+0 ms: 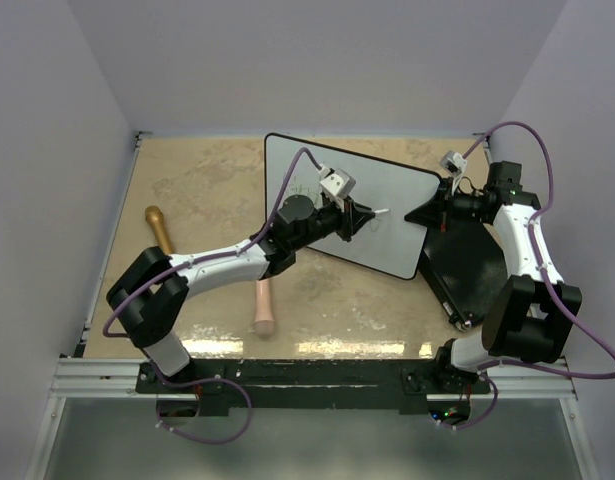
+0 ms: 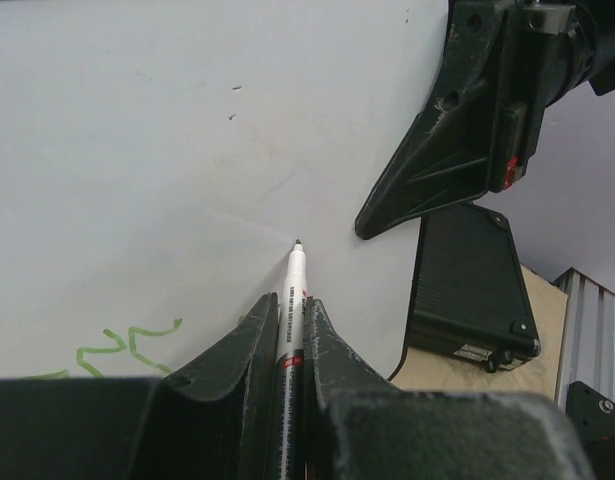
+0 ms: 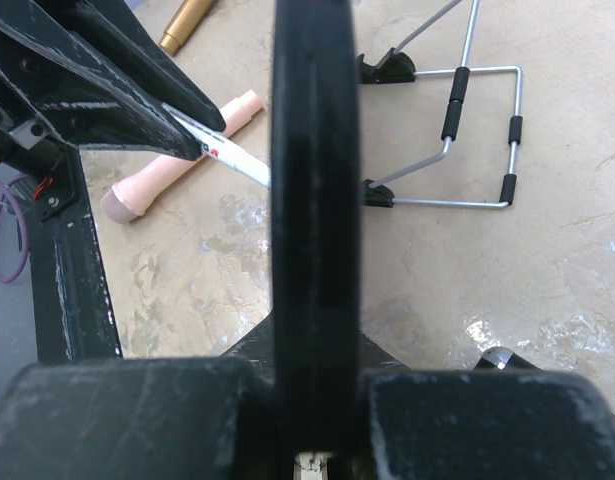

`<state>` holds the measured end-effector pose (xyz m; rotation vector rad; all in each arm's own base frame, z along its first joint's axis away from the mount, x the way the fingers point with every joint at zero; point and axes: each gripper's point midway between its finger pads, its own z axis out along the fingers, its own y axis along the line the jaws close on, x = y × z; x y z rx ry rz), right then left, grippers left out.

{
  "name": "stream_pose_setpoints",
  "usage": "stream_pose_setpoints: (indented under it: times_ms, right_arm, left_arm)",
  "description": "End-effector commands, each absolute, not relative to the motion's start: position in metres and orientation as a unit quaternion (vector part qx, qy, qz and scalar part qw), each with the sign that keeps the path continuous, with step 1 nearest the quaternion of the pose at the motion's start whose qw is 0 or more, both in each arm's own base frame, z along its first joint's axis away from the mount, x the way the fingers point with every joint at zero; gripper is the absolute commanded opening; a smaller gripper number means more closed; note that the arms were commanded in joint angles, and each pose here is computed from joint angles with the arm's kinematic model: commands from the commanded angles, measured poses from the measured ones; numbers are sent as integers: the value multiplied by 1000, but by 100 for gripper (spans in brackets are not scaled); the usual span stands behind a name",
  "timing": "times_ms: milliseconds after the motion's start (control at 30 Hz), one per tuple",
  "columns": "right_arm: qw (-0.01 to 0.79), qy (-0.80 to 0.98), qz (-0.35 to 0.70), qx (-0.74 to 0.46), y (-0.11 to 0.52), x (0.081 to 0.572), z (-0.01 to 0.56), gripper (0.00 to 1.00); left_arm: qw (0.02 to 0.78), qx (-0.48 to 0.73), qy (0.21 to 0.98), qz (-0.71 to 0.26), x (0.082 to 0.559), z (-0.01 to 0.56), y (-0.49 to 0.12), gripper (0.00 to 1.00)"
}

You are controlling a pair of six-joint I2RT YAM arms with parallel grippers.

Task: Write a sentence on the whiteboard
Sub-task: Write on the whiteboard at the center of the board.

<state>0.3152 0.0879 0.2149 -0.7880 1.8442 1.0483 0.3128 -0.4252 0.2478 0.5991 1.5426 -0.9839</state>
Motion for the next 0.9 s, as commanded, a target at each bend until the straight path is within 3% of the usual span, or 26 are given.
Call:
stream_pose_setpoints:
  times_ms: [0, 867]
  right_arm:
    - [444, 741, 375, -336, 80, 320, 219, 0]
    - [444, 741, 376, -335, 80, 320, 220, 0]
  left_arm:
    - [595, 254, 642, -411, 322, 265, -427, 0]
    - [574, 266, 675, -380, 321, 229, -417, 0]
